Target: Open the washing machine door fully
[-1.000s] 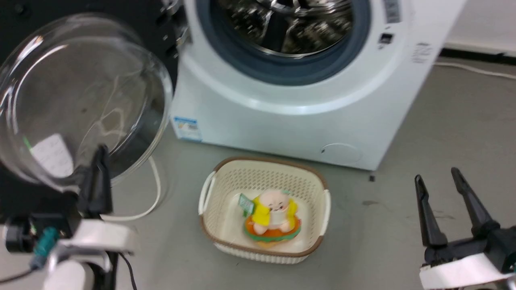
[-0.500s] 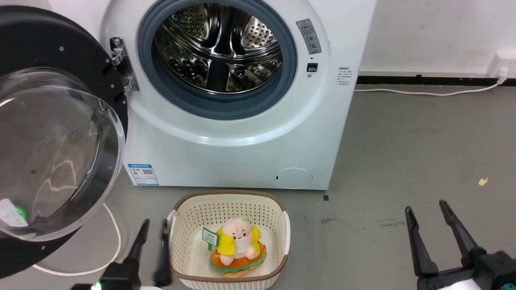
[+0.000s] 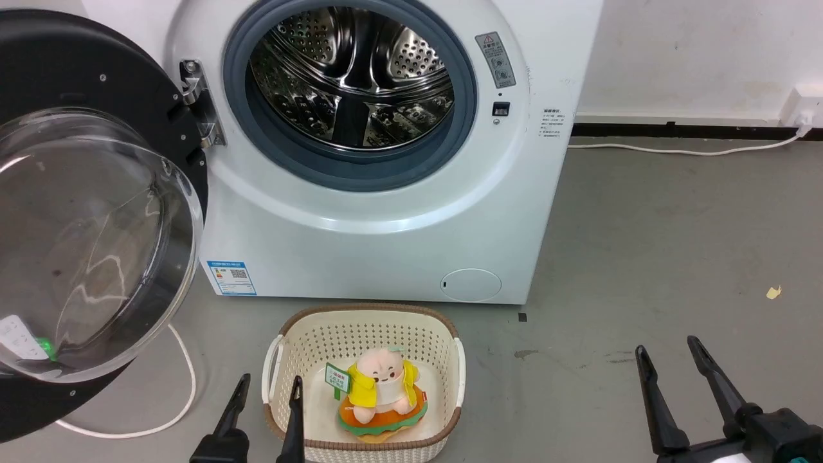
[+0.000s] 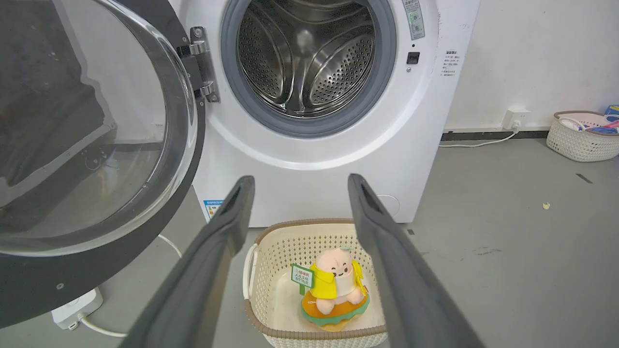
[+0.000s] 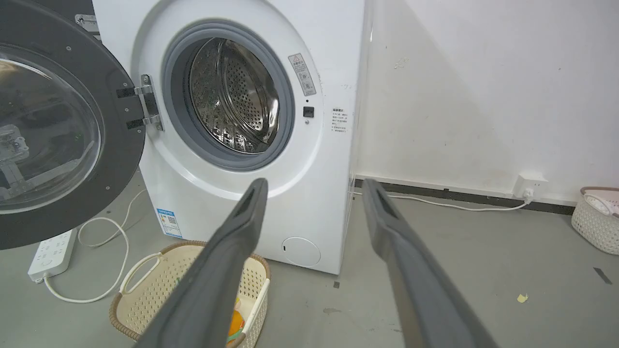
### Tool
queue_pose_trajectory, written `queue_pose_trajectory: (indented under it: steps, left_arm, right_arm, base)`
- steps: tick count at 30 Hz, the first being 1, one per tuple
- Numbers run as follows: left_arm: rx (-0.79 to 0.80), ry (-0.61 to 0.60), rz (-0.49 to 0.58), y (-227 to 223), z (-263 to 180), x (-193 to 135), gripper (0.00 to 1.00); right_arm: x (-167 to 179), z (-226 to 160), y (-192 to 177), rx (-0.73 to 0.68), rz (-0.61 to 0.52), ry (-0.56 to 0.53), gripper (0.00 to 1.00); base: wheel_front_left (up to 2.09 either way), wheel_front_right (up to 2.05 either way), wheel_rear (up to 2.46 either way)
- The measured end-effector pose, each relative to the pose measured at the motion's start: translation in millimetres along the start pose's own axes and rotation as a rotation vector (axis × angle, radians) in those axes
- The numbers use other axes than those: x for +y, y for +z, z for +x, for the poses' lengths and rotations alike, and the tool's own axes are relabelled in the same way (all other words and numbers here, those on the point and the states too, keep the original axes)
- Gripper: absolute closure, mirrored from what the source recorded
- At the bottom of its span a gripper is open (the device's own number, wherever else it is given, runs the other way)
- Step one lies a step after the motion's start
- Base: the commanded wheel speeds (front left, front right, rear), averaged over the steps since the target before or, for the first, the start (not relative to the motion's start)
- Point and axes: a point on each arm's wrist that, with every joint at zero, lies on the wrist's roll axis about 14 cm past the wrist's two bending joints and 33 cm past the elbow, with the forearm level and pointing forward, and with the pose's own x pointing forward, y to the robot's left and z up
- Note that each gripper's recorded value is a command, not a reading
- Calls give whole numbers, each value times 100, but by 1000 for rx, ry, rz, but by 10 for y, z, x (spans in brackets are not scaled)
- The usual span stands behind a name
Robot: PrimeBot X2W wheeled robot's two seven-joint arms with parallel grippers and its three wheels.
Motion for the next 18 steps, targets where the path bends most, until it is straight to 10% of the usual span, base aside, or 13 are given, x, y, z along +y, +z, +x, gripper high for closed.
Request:
queue_pose_trajectory:
  steps: [8, 9, 18]
  left_arm:
    - [-14, 8, -1, 32, 14, 13, 0]
    - [-21, 10, -2, 48, 16, 16, 100]
    - [-13, 10, 0, 36, 19, 28, 100]
  right_arm:
    - [0, -6, -17, 4, 1, -1, 0]
    - [1, -6, -17, 3, 1, 0, 100]
    - [-3, -4, -22, 7, 1, -1, 100]
  base:
    - [0, 0, 0]
    - [0, 0, 0]
    - [0, 0, 0]
